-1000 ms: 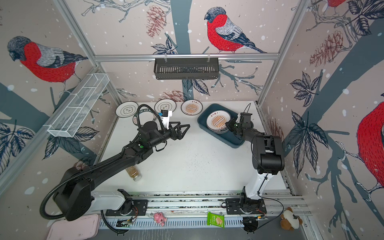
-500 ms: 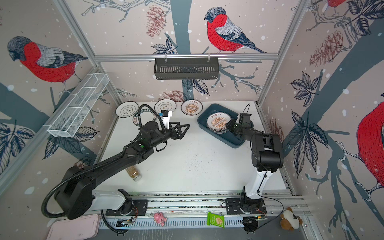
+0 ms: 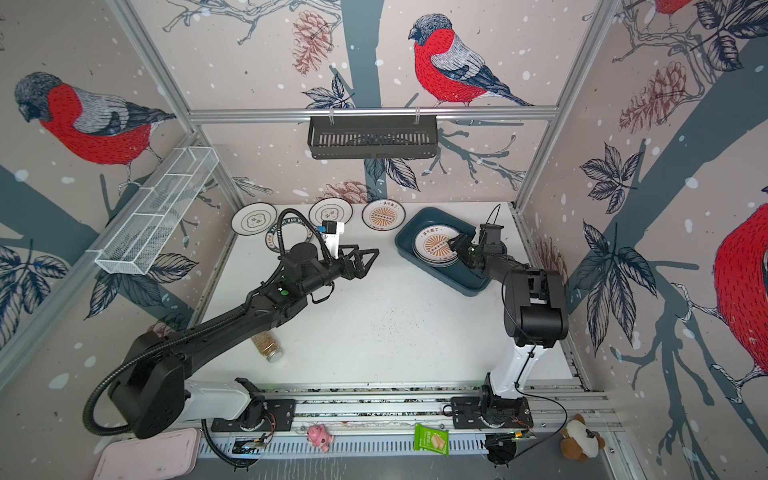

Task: Place the plates into the plastic bin on the countertop
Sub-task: 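Lower the orange-sunburst plate onto the bin stack with the right gripper, then open the right gripper and raise it while the left moves to the green-rimmed plate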

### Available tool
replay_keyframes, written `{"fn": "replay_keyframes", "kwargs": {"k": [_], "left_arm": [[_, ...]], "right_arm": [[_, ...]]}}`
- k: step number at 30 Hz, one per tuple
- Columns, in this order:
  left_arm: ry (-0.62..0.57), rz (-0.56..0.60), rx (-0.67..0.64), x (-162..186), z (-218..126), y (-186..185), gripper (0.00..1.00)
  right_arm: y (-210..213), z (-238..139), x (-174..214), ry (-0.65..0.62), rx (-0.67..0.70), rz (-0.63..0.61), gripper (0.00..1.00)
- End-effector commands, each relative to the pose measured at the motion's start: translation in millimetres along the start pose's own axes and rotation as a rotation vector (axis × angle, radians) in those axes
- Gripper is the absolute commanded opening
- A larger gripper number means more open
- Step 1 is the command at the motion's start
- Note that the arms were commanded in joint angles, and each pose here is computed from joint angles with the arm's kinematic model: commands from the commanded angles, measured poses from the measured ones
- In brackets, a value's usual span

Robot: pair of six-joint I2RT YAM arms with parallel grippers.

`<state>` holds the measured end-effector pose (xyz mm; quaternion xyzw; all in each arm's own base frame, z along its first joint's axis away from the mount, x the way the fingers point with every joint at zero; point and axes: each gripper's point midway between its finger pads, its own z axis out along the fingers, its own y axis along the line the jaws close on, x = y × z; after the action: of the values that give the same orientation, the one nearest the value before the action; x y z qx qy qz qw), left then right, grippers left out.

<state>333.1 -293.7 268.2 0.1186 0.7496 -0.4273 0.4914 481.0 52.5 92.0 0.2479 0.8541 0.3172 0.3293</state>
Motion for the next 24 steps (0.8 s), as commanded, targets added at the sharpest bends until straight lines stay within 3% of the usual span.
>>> {"fn": "replay_keyframes", "kwargs": {"k": [1, 11, 16, 21, 24], "left_arm": [[-0.002, -0.006, -0.004, -0.3, 0.9, 0.6, 0.96], [-0.016, -0.038, -0.116, 1.9, -0.6, 22.8, 0.97], [-0.030, -0.078, -0.227, 1.5, -6.9, 51.4, 0.96], [-0.112, -0.249, -0.288, -0.5, -26.8, 107.0, 0.97], [-0.132, -0.356, -0.420, 3.7, -44.6, 152.0, 0.96]], "right_arm": [[-4.9, -5.7, -1.8, -0.017, 0.042, -0.030, 0.69], [7.1, -24.2, -6.9, -0.053, 0.034, -0.070, 0.75], [46.2, -42.4, -11.2, -0.099, -0.068, -0.149, 0.83], [98.9, -69.3, -12.4, -0.173, -0.208, -0.266, 0.94], [130.5, -85.6, -6.8, -0.207, -0.289, -0.347, 0.99]]}}
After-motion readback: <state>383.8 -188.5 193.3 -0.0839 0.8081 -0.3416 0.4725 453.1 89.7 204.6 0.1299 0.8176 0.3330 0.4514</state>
